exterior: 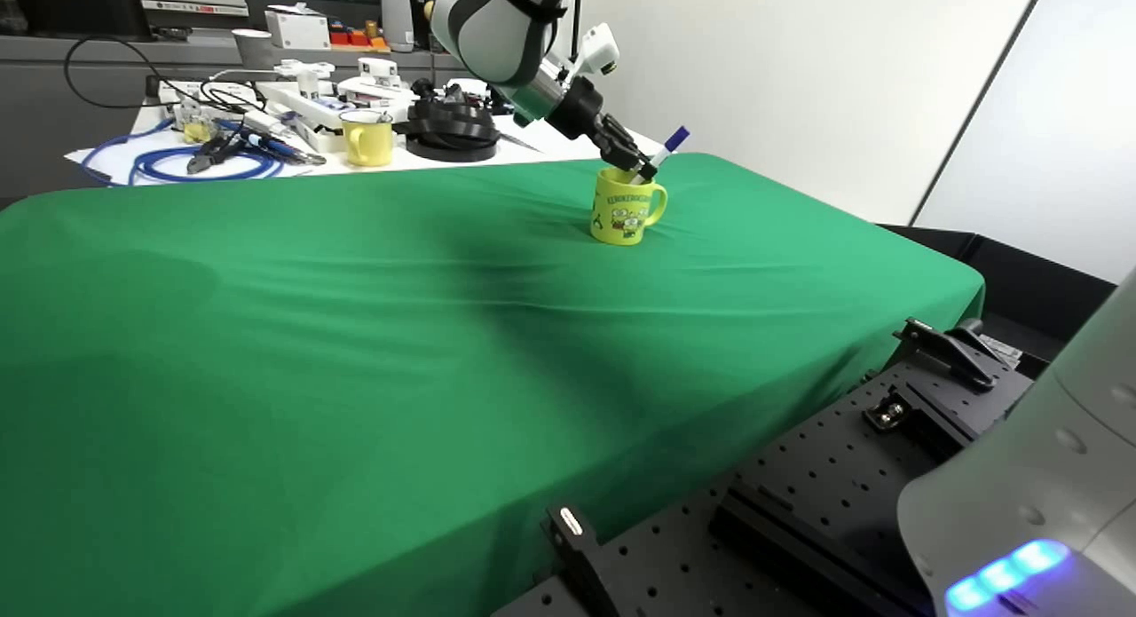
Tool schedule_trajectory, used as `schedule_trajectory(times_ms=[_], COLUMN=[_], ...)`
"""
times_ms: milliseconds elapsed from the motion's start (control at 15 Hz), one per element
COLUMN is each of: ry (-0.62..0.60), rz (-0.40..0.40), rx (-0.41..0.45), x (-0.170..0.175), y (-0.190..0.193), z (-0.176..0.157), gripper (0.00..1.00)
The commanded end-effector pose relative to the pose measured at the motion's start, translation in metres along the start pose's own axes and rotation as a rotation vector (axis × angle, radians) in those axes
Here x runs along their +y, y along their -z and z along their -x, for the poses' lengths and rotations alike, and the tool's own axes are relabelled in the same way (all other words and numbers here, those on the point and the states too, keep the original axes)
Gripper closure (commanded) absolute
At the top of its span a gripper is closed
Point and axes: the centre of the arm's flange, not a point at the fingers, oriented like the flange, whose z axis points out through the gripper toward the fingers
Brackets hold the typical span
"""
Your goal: Put the marker in the mug
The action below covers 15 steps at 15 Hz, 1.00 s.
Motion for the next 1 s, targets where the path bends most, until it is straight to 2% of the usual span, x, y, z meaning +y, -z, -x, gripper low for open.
schedule_trajectory(times_ms=[0, 467, 533, 933], ry=[-0.026, -0.096, -0.108, -0.155], rz=[-0.012, 0.045, 0.052, 0.091], rx=[0.030, 0.089, 0.097, 0.128], x=[0.016, 0.032, 0.034, 0.033], y=[0.015, 0.063, 0.070, 0.094], z=[-0.003, 0.034, 0.041, 0.076], gripper=[0.50, 0.03, 0.00, 0.00])
